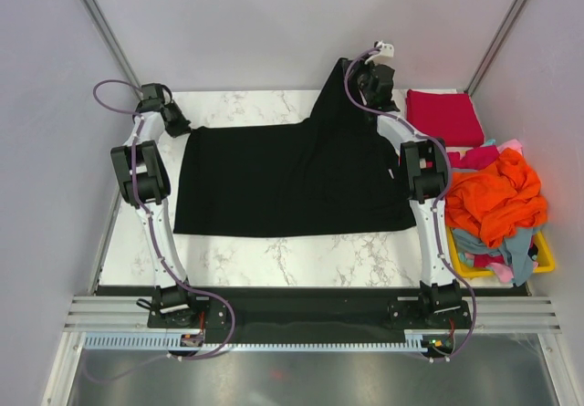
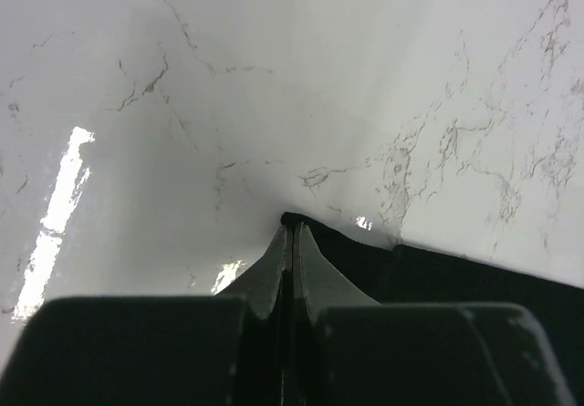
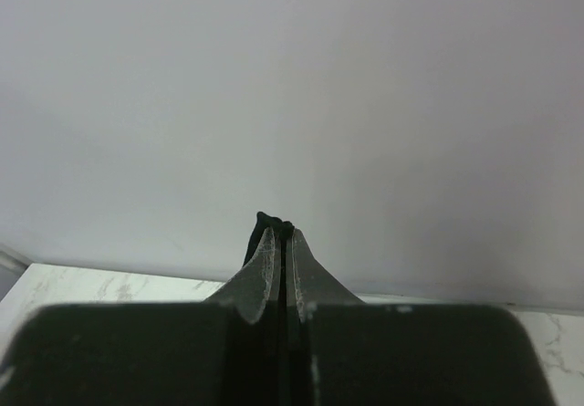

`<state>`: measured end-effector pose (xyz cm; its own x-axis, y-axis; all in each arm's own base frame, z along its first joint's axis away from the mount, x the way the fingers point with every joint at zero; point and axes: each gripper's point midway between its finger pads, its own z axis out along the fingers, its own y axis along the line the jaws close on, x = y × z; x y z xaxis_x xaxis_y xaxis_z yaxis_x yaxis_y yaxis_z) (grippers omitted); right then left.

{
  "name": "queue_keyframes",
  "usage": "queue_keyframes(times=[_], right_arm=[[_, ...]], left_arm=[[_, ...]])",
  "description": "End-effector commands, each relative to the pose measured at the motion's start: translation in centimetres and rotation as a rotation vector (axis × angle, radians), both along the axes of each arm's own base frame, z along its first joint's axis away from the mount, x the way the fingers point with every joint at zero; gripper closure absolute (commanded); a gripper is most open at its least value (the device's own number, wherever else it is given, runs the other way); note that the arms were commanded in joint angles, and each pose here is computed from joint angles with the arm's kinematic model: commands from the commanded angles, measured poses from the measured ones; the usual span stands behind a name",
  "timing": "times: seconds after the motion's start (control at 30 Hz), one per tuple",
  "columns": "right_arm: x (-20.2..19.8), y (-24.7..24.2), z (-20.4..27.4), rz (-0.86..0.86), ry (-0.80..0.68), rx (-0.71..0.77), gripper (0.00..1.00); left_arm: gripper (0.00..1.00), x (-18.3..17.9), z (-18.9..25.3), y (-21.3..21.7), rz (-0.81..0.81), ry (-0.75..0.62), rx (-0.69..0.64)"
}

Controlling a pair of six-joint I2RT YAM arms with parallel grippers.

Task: Fold and stack the t-shirts

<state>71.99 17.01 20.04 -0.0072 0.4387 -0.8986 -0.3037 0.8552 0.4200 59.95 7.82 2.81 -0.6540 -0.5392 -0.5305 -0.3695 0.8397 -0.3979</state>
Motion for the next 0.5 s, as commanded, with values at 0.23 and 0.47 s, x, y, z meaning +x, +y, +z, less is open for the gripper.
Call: queue_keyframes(times=[0.23, 0.47], right_arm=[[-4.5, 2.5, 6.1, 0.204, -0.127, 0.109, 1.00], [-7.1, 3.8, 8.4, 0.231, -0.107, 0.023, 1.00]], left_arm=[[0.98, -0.5, 6.7, -0.4, 0.008, -0.097, 0.011], [0.98, -1.4, 9.7, -0.6, 0.012, -0.138, 0.004]])
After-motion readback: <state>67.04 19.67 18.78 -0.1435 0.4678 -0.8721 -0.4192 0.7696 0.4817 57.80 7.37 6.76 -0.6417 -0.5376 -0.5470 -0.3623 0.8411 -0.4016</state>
